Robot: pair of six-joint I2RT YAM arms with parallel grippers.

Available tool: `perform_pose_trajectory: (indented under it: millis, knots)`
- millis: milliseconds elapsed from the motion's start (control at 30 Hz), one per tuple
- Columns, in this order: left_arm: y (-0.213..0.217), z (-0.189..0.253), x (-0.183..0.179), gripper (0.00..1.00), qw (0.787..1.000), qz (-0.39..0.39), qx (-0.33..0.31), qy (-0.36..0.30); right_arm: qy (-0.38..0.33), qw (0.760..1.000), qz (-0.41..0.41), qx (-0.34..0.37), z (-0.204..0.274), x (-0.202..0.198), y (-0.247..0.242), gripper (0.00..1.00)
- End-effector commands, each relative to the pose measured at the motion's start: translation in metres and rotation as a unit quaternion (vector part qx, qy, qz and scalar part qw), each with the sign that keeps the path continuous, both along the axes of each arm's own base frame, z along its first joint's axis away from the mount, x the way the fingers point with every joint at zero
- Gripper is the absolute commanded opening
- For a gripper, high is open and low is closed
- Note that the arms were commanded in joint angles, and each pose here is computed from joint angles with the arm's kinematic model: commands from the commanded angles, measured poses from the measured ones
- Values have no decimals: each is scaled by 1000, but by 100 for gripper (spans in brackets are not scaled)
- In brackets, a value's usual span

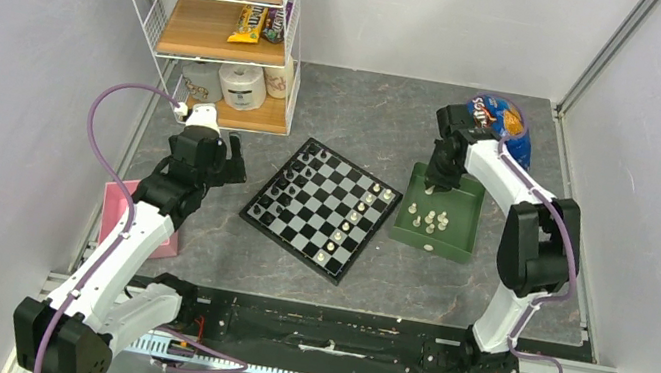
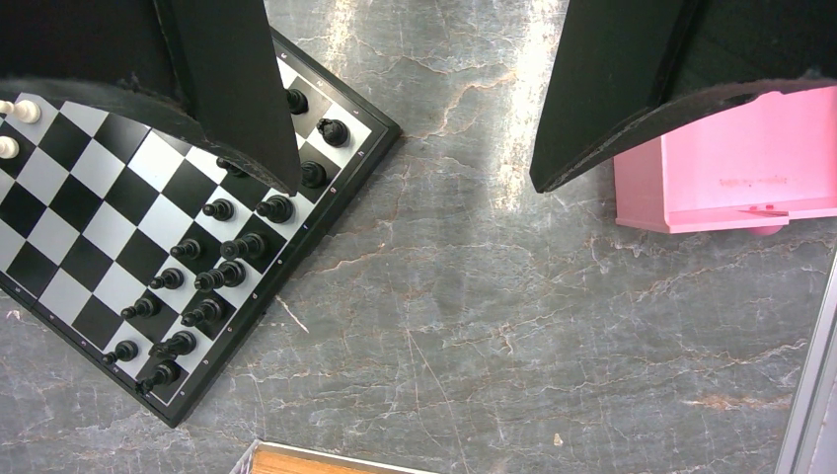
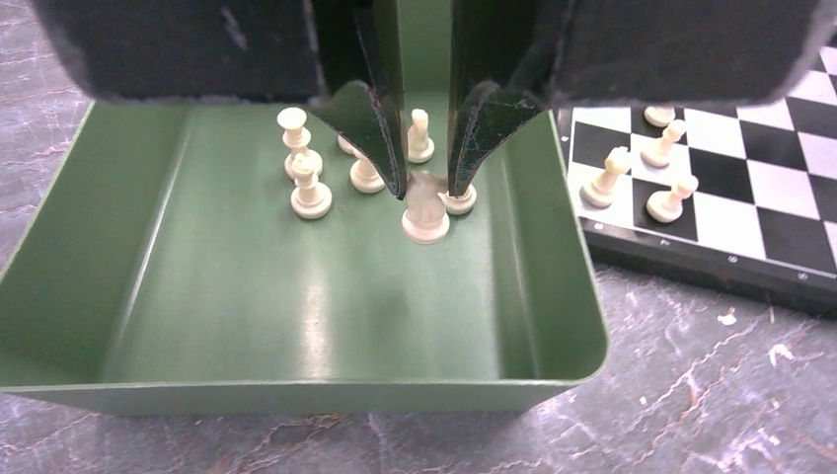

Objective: Set up the chess pieces on the board

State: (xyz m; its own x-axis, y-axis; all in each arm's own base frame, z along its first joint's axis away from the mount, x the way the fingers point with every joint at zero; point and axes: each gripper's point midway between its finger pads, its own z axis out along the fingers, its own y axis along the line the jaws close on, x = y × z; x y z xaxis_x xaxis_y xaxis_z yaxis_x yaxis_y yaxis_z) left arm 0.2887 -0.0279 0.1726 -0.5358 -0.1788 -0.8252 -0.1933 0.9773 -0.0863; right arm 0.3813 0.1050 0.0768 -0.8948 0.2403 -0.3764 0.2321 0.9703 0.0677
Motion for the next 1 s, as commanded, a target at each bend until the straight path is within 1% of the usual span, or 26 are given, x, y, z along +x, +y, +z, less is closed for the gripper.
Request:
perform_pose_trajectory:
  millis: [0,267,467,667,967]
  knots:
    - [0,11,4,94,1000,-4,0,-16,-37,999,28,20,36,-1,20,2]
    - [-1,10,4,94,1000,-5,-1,-15,-46,994,83,51,55,-28,77,3]
    - [-1,11,4,94,1000,-6,-2,-17,-24,991,115,59,40,-46,113,3]
    - [-1,11,3,94,1000,-6,-2,-17,-8,991,122,48,19,-43,120,3]
    - [0,12,3,94,1000,-5,-1,-18,4,991,132,39,2,-34,126,3]
